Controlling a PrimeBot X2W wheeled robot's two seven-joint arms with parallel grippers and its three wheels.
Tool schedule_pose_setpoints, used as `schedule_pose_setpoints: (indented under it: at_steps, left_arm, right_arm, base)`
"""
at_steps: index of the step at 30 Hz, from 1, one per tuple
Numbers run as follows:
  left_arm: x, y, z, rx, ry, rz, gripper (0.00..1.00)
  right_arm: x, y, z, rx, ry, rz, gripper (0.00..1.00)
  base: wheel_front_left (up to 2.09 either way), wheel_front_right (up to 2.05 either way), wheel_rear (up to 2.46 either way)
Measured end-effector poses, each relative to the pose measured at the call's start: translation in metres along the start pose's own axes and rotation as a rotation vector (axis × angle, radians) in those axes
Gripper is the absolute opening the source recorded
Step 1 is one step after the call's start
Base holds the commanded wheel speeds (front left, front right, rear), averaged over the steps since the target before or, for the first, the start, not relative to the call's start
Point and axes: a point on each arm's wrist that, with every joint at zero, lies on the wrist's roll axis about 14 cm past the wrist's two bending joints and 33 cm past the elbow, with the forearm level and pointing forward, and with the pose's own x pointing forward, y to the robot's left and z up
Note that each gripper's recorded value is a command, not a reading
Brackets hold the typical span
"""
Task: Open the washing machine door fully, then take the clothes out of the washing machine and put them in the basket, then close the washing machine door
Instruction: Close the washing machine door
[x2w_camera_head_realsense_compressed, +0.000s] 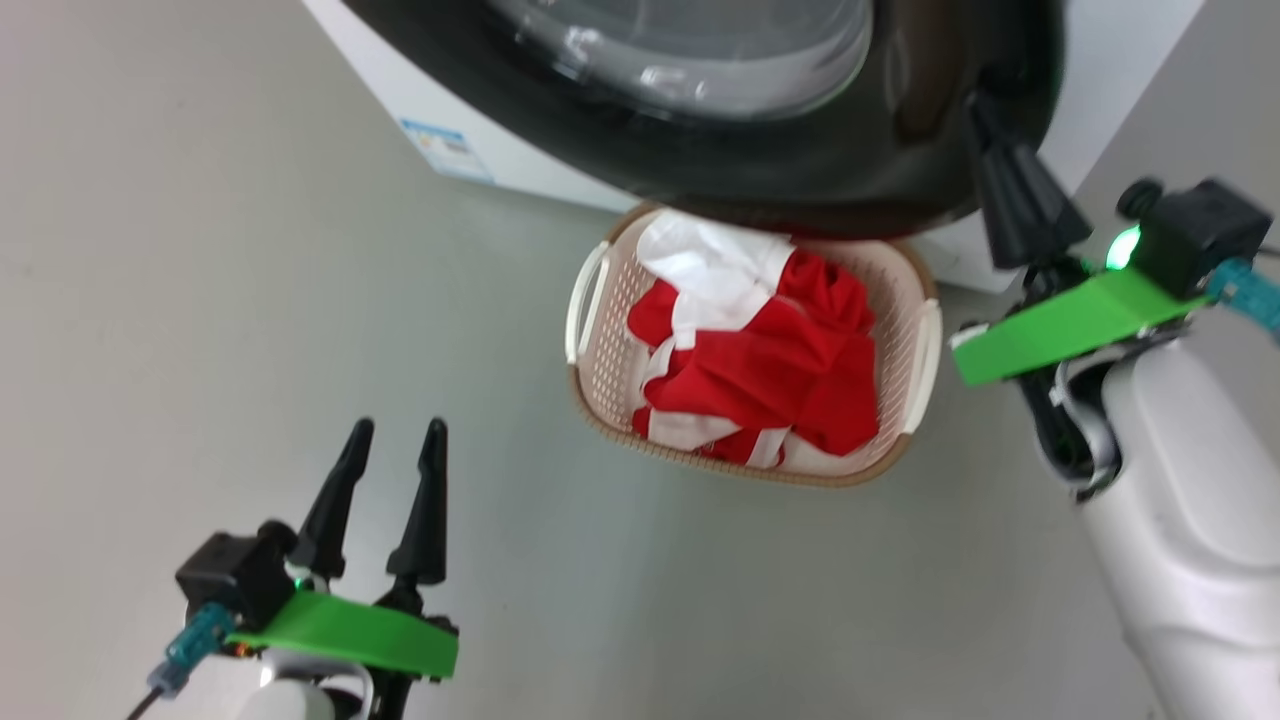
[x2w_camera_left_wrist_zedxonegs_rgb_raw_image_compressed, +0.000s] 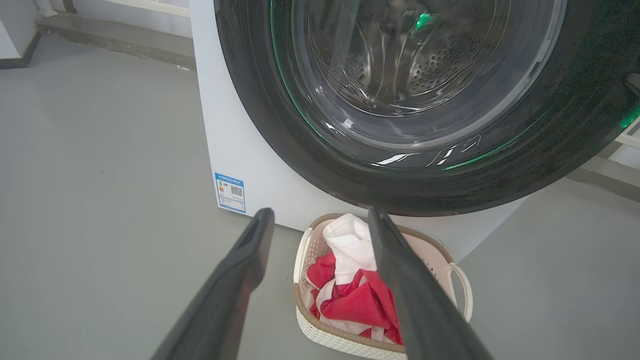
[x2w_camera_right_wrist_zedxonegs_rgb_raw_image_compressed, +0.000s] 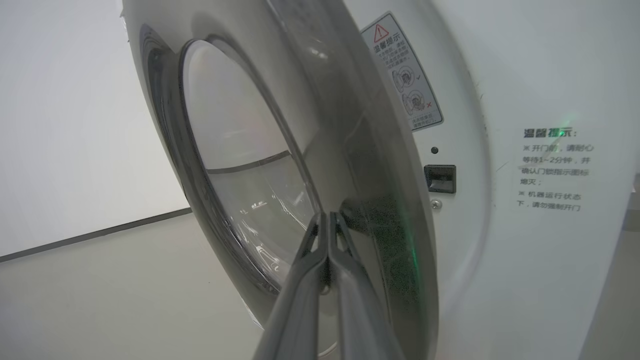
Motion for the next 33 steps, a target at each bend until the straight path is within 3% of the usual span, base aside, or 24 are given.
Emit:
schedule_pose_setpoints:
  at_steps: [18,33]
  left_arm:
    - [0.029,0.002,-0.015,0.009,0.041,0.014,1.0]
    - [0.029,0.001,-0.004,0.012,0.012,0.007,1.0]
  right_arm:
    - [0.062,-0.029,-0.007,0.054,-0.097,-0.016,0.0]
    - [0.051,-0.018,0.003,0.068,-0.083,-0.011,0.0]
  base:
    - [0.0,0.0,0.0]
    - [0.0,0.0,0.0]
